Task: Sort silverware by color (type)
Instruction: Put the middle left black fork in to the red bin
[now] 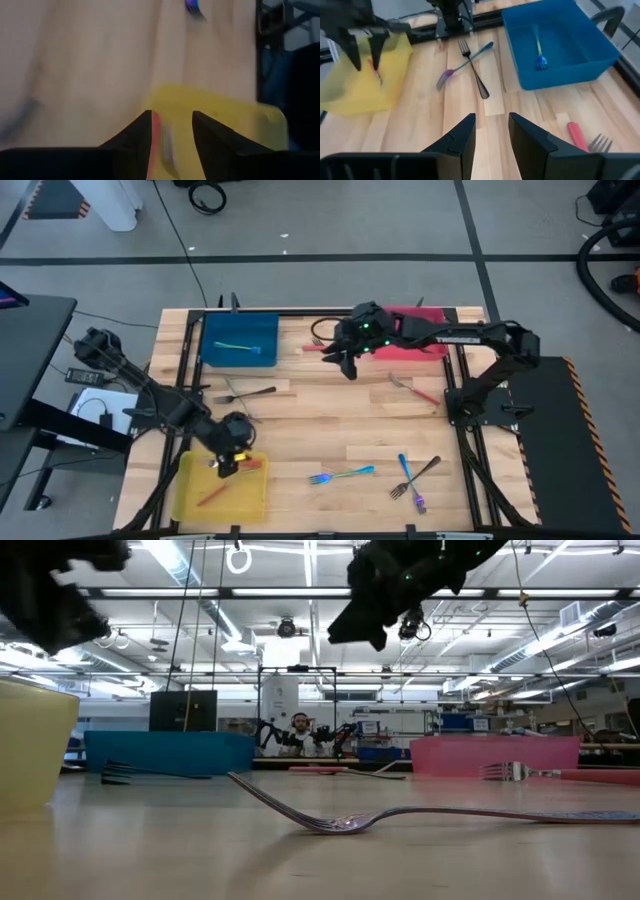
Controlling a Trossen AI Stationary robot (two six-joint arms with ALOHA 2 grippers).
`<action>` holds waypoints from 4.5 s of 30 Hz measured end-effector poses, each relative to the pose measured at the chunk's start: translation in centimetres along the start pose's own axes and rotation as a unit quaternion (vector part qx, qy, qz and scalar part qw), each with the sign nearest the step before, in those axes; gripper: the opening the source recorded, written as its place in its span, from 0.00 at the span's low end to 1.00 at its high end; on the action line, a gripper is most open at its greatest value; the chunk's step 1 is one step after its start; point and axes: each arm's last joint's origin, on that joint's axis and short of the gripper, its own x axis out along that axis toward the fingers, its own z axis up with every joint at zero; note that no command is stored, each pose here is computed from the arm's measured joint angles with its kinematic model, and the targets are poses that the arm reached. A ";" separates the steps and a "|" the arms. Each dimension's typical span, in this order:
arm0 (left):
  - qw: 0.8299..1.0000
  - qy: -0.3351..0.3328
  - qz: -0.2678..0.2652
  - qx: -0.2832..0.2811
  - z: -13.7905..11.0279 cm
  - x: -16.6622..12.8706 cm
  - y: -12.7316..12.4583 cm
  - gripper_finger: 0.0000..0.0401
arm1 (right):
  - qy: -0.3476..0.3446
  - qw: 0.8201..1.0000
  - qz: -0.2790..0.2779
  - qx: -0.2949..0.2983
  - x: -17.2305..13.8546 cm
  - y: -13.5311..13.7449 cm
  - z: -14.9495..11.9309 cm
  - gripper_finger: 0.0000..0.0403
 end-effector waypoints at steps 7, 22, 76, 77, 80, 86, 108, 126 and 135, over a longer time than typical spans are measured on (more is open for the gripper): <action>0.993 -0.017 0.102 0.059 3.5 -1.2 3.0 0.35 | 0.028 1.000 0.004 0.006 1.6 -0.2 -1.0 0.31; 0.972 -0.024 0.234 0.024 6.8 -2.6 11.1 0.35 | 0.008 0.996 -0.053 -0.074 -3.5 0.4 0.5 0.31; 0.979 0.071 0.170 -0.092 5.9 -2.4 21.3 0.35 | 0.016 0.930 -0.360 -0.074 -13.0 -10.0 0.3 0.31; 0.979 0.070 0.169 -0.092 6.0 -2.4 21.2 0.35 | 0.015 0.929 -0.363 -0.073 -13.1 -10.2 0.2 0.31; 0.979 0.070 0.168 -0.092 6.0 -2.4 21.2 0.35 | 0.009 0.925 -0.373 -0.069 -13.5 -10.6 0.2 0.31; 0.981 0.068 0.150 -0.099 6.0 -2.2 20.9 0.35 | 0.021 0.924 -0.378 -0.055 -13.9 -11.0 -0.2 0.31; 0.982 0.130 0.114 -0.078 5.8 1.0 18.0 0.35 | 0.004 0.938 -0.341 -0.062 -13.8 -10.9 0.0 0.31; 0.949 0.228 0.177 -0.128 4.5 4.9 20.7 0.35 | -0.015 0.943 -0.325 -0.072 -13.8 -10.8 0.3 0.31; 0.947 0.234 0.185 -0.121 4.3 5.1 20.5 0.20 | -0.018 0.947 -0.312 -0.072 -13.7 -10.7 0.3 0.31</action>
